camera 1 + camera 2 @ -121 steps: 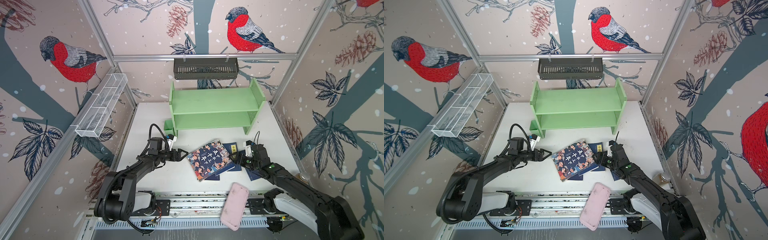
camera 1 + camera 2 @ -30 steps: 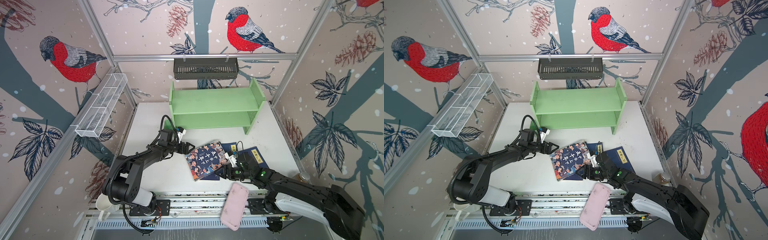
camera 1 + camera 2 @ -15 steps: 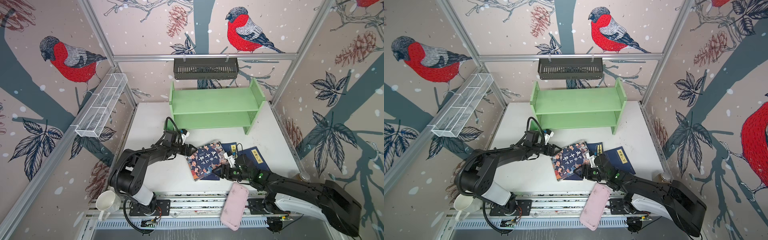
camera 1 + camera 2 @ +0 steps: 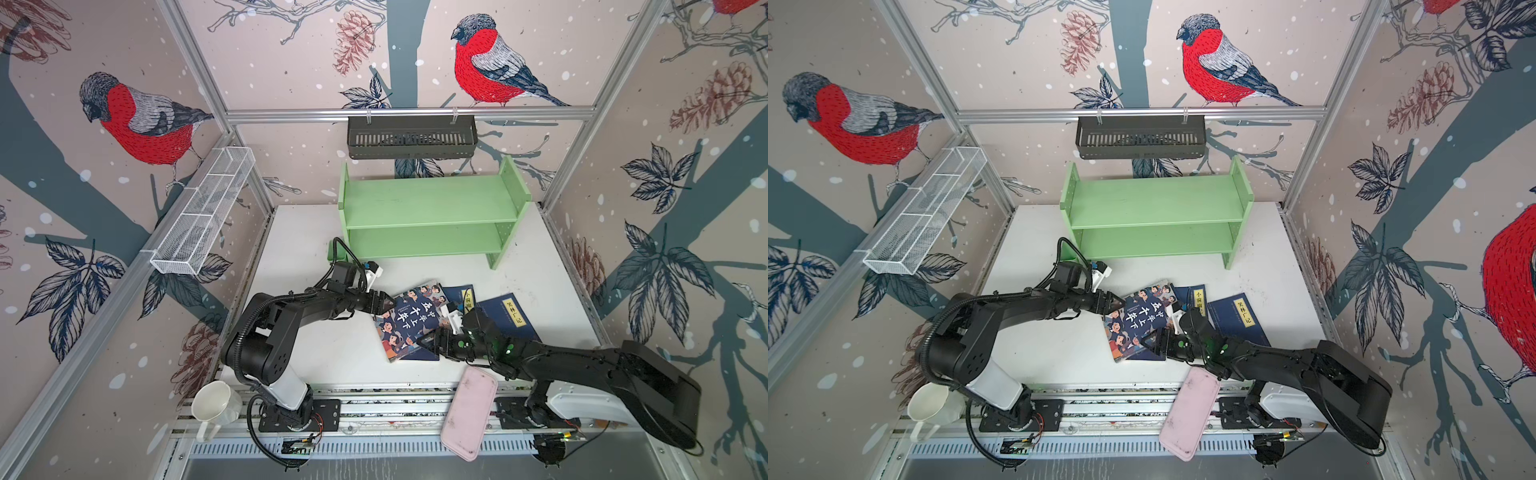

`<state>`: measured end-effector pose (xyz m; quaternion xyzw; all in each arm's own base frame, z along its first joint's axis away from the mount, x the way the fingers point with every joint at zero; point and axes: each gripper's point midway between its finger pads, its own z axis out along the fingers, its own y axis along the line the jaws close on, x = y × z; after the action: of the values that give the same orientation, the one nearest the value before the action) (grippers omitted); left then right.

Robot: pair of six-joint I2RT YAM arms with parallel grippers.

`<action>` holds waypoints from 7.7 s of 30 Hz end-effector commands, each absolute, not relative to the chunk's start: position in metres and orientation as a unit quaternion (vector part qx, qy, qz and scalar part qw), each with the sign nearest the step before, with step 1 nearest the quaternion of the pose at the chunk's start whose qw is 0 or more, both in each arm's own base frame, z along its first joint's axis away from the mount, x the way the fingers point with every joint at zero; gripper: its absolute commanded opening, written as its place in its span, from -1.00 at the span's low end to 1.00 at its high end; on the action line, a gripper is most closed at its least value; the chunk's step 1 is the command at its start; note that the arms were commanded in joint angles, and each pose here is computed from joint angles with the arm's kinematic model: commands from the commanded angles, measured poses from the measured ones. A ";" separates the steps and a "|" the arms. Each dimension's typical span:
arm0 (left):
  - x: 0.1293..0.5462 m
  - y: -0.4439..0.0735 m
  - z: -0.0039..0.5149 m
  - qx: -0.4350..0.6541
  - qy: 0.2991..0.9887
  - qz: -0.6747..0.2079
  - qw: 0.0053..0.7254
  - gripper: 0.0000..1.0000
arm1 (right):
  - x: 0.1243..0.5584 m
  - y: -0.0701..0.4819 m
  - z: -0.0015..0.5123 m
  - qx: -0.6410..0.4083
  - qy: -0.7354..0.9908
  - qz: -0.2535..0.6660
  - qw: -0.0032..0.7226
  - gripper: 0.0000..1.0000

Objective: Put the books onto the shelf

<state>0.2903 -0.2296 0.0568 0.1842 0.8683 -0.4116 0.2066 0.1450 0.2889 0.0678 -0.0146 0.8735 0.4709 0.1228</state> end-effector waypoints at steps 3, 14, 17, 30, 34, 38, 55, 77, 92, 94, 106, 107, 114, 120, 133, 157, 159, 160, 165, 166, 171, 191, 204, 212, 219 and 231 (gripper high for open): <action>0.269 -0.234 0.063 0.199 0.855 -0.443 0.179 0.52 | 0.150 0.296 0.071 -0.006 0.868 0.478 0.133 0.53; 0.245 -0.238 0.064 0.205 0.839 -0.485 0.137 0.52 | 0.153 0.299 0.054 0.009 0.881 0.453 0.133 0.54; 0.241 -0.239 0.066 0.202 0.835 -0.494 0.134 0.52 | 0.155 0.301 0.053 0.015 0.880 0.454 0.137 0.54; 0.225 -0.242 0.068 0.212 0.815 -0.524 0.125 0.53 | 0.165 0.303 0.072 0.016 0.860 0.476 0.185 0.38; 0.219 -0.243 0.069 0.220 0.810 -0.531 0.121 0.53 | 0.167 0.304 0.081 0.012 0.850 0.488 0.200 0.22; 0.215 -0.244 0.072 0.226 0.803 -0.537 0.122 0.54 | 0.168 0.305 0.091 0.004 0.838 0.502 0.212 0.08; 0.215 -0.241 0.086 0.253 0.800 -0.521 0.160 0.63 | 0.164 0.300 0.120 -0.021 0.805 0.545 0.235 -0.65; 0.221 -0.221 0.171 0.228 0.722 -0.626 0.185 0.86 | 0.128 0.285 0.213 -0.231 0.707 0.642 0.186 -0.73; 0.215 -0.234 0.187 0.227 0.713 -0.646 0.150 -0.34 | 0.130 0.319 0.216 -0.309 0.672 0.659 0.137 -0.60; 0.216 -0.233 0.191 0.225 0.714 -0.645 0.153 -0.80 | 0.134 0.321 0.214 -0.308 0.673 0.658 0.135 -0.53; 0.249 -0.205 0.225 0.136 0.720 -0.645 0.218 -1.00 | 0.183 0.285 0.196 -0.187 0.733 0.617 0.217 0.57; 0.251 -0.202 0.229 0.127 0.716 -0.649 0.224 -1.00 | 0.186 0.280 0.194 -0.174 0.738 0.611 0.227 0.60; 0.254 -0.192 0.255 0.096 0.688 -0.674 0.251 -1.00 | 0.183 0.260 0.198 -0.103 0.731 0.621 0.265 0.81; 0.256 -0.191 0.269 0.097 0.672 -0.686 0.263 -1.00 | 0.176 0.250 0.184 -0.036 0.728 0.621 0.286 0.94; 0.262 -0.189 0.264 0.079 0.671 -0.686 0.270 -1.00 | 0.162 0.269 0.205 -0.021 0.679 0.661 0.318 0.97; 0.265 -0.184 0.253 0.062 0.674 -0.668 0.309 -1.00 | 0.176 0.322 0.222 -0.025 0.638 0.699 0.323 0.42; 0.265 -0.185 0.251 0.058 0.676 -0.669 0.305 -1.00 | 0.177 0.324 0.222 -0.023 0.634 0.703 0.322 0.28; 0.264 -0.185 0.250 0.058 0.676 -0.669 0.303 -1.00 | 0.178 0.324 0.222 -0.020 0.632 0.704 0.323 0.24; 0.260 -0.188 0.240 0.053 0.683 -0.668 0.292 -1.00 | 0.180 0.324 0.222 -0.015 0.623 0.709 0.330 -0.03; 0.260 -0.188 0.238 0.050 0.685 -0.667 0.289 -1.00 | 0.180 0.324 0.222 -0.017 0.623 0.708 0.332 -0.11; 0.260 -0.188 0.235 0.047 0.687 -0.667 0.285 -1.00 | 0.181 0.324 0.223 -0.025 0.626 0.702 0.340 -0.47; 0.251 -0.174 0.216 0.130 0.735 -0.595 0.299 0.64 | 0.161 0.295 0.235 -0.198 0.669 0.654 0.293 -0.91; 0.234 -0.178 0.230 0.174 0.704 -0.633 0.272 0.80 | 0.136 0.276 0.244 -0.289 0.652 0.663 0.227 -0.91; 0.226 -0.187 0.224 0.174 0.704 -0.648 0.235 0.21 | 0.143 0.283 0.246 -0.317 0.650 0.655 0.218 -0.87; 0.218 -0.192 0.228 0.174 0.703 -0.644 0.248 -1.00 | 0.159 0.289 0.243 -0.304 0.657 0.653 0.222 -0.72; 0.249 -0.172 0.244 0.075 0.700 -0.652 0.283 -1.00 | 0.181 0.268 0.220 -0.187 0.682 0.660 0.254 0.32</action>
<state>0.2394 -0.1768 0.2181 0.0707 0.7235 -0.6457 0.2338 0.1775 0.2694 0.2030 -0.1996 0.7069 0.6416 0.2210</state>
